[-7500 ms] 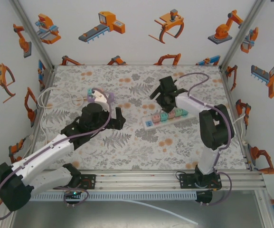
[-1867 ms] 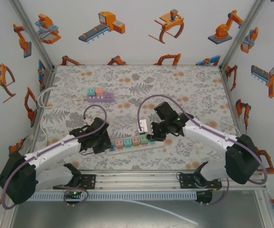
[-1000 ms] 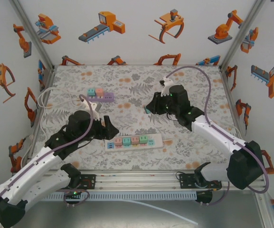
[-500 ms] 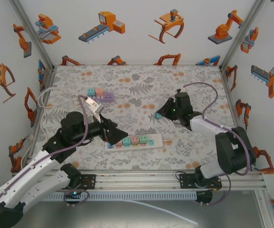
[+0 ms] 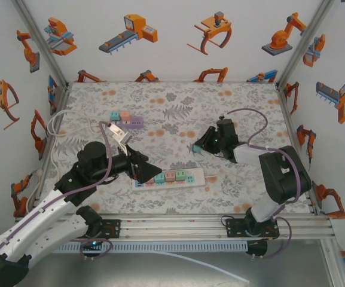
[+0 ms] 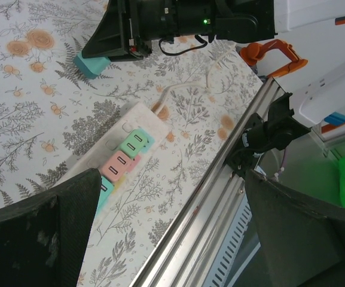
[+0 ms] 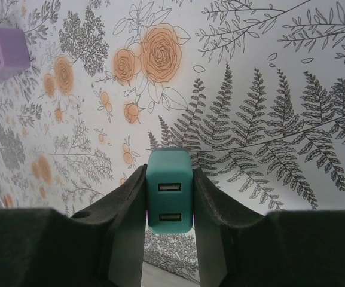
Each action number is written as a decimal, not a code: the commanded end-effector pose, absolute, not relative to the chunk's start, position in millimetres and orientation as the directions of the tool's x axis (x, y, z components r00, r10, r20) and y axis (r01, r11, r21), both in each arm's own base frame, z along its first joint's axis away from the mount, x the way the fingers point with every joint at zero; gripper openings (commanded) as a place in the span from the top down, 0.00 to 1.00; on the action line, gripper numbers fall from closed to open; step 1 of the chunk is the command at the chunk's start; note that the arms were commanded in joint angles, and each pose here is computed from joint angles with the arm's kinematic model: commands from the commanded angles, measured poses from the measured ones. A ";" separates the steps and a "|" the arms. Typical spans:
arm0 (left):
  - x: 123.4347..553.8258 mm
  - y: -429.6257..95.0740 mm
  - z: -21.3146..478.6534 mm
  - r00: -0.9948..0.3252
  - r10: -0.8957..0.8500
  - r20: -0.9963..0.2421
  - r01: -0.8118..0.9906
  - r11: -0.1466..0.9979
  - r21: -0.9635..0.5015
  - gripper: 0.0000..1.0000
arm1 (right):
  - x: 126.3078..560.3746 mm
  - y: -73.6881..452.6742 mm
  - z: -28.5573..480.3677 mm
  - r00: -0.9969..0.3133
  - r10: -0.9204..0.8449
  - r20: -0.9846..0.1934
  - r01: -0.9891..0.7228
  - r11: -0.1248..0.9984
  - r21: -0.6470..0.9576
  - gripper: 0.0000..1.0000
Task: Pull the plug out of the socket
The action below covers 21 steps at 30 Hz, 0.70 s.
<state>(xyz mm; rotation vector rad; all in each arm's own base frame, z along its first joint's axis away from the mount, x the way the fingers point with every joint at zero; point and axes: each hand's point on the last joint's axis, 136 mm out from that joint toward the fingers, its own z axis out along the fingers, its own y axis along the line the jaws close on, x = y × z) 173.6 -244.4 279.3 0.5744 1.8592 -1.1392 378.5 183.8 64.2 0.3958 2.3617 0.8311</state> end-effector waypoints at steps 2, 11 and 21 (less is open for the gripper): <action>174.8 -244.1 283.9 -0.505 -0.063 -0.861 0.742 0.477 -0.470 0.03 | 370.4 172.2 42.8 -0.783 0.466 -0.412 0.144 0.780 0.609 0.61; 180.6 -241.1 276.0 -0.525 -0.062 -0.849 0.710 0.518 -0.477 0.03 | 364.9 156.5 41.0 -0.786 0.447 -0.426 0.178 0.825 0.537 0.50; 181.8 -236.9 262.2 -0.554 -0.022 -0.832 0.681 0.562 -0.469 0.03 | 368.8 146.2 102.7 -0.750 0.293 -0.593 0.020 0.906 0.422 0.46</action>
